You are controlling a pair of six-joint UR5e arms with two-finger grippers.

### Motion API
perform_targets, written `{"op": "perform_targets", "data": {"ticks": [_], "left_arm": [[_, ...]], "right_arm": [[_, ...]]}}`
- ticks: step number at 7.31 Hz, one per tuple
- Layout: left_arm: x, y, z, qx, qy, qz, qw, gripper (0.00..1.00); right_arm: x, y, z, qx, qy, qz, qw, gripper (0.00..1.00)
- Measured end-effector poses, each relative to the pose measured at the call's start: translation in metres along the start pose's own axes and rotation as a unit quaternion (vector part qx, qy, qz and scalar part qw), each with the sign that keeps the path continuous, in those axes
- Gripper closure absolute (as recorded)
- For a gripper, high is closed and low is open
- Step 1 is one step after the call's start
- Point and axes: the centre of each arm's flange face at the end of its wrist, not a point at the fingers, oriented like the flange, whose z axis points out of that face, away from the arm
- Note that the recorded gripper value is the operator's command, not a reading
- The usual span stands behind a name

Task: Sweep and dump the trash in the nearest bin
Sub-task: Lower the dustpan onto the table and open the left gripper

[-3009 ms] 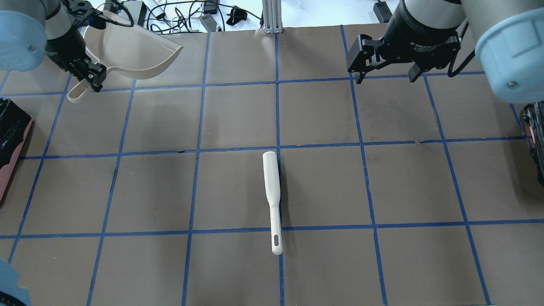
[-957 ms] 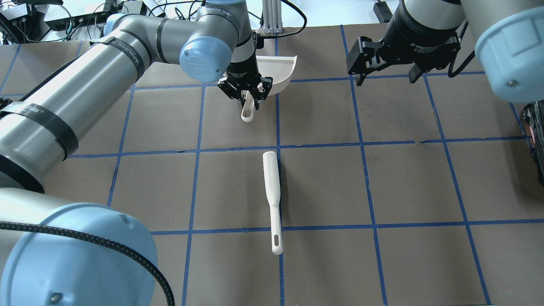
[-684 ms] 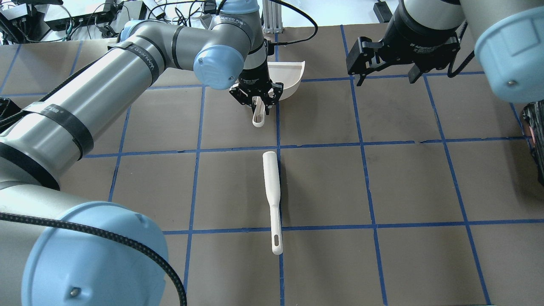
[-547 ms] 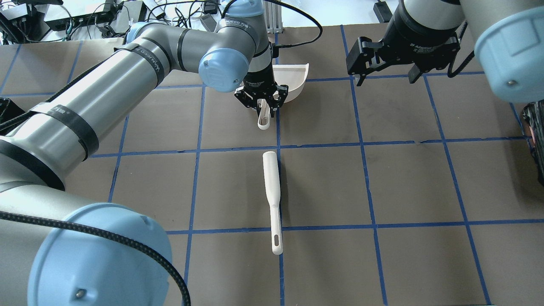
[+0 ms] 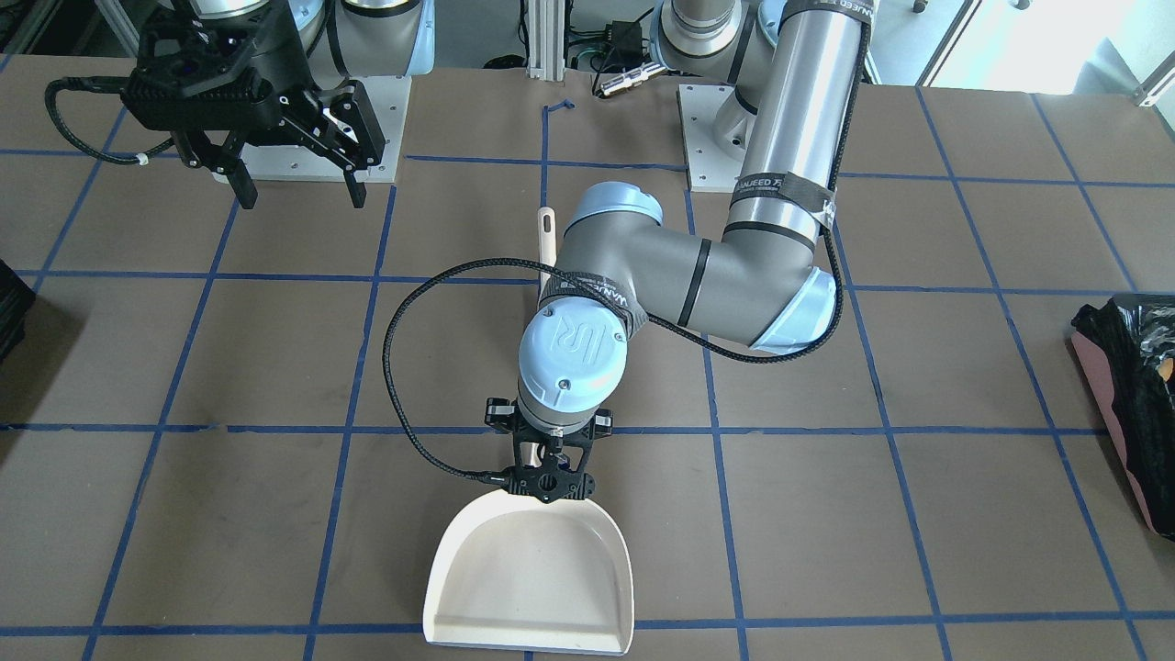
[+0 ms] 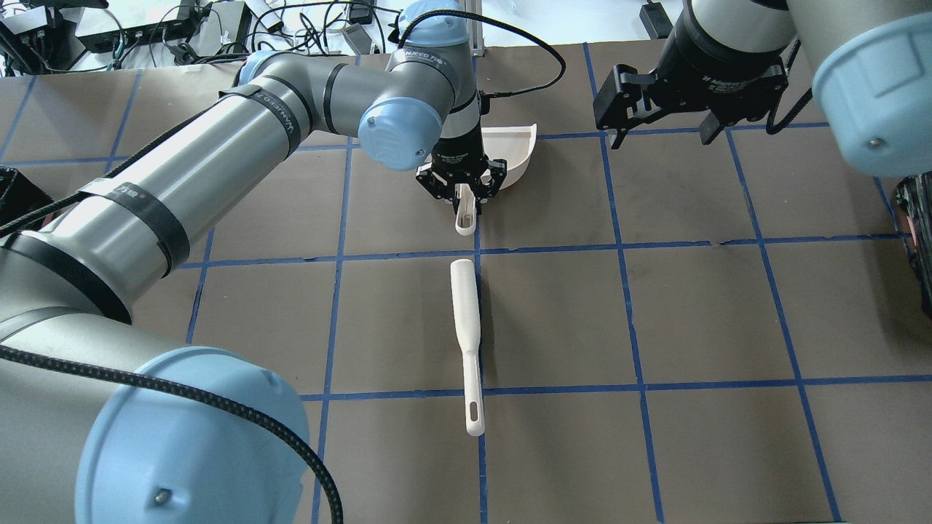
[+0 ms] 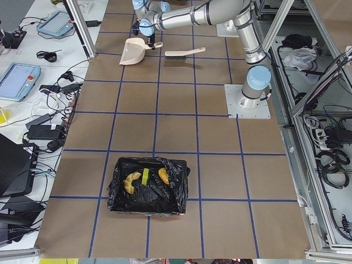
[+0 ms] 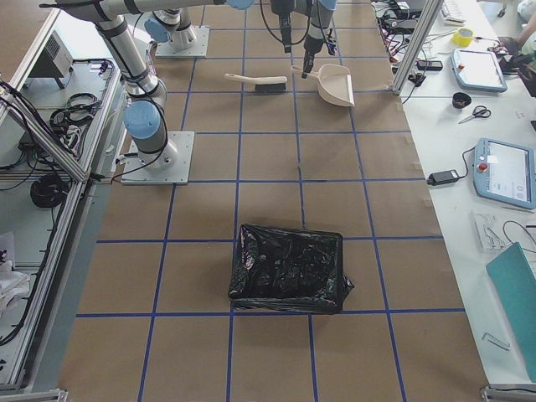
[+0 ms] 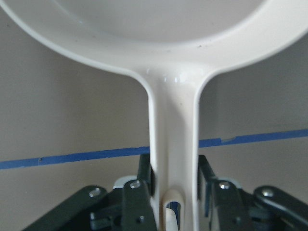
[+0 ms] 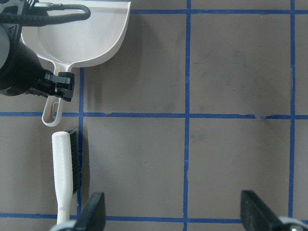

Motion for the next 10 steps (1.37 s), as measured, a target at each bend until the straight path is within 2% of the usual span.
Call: {"op": "perform_targets", "data": {"ticks": [2,3,4,8,10], "left_arm": [[-0.001,-0.002,0.007,-0.004,-0.004,0.001,1.0000,1.00],[-0.001,-0.002,0.007,-0.004,-0.004,0.000,1.0000,0.36],[-0.001,-0.002,0.006,-0.003,-0.004,-0.002,1.0000,0.00],[0.001,0.001,-0.004,0.005,-0.003,-0.005,1.0000,0.00],[0.000,0.012,-0.033,0.021,-0.003,-0.003,0.9998,0.00]], "right_arm": [[0.000,0.000,0.000,0.000,0.000,0.000,1.0000,0.00],[0.000,0.000,0.000,0.000,0.000,0.000,1.0000,0.00],[0.000,0.000,0.000,0.000,0.000,0.000,1.0000,0.00],[-0.001,0.001,0.002,-0.002,0.000,-0.001,1.0000,0.00],[-0.001,0.001,0.002,-0.003,0.000,-0.001,1.0000,0.00]]}}
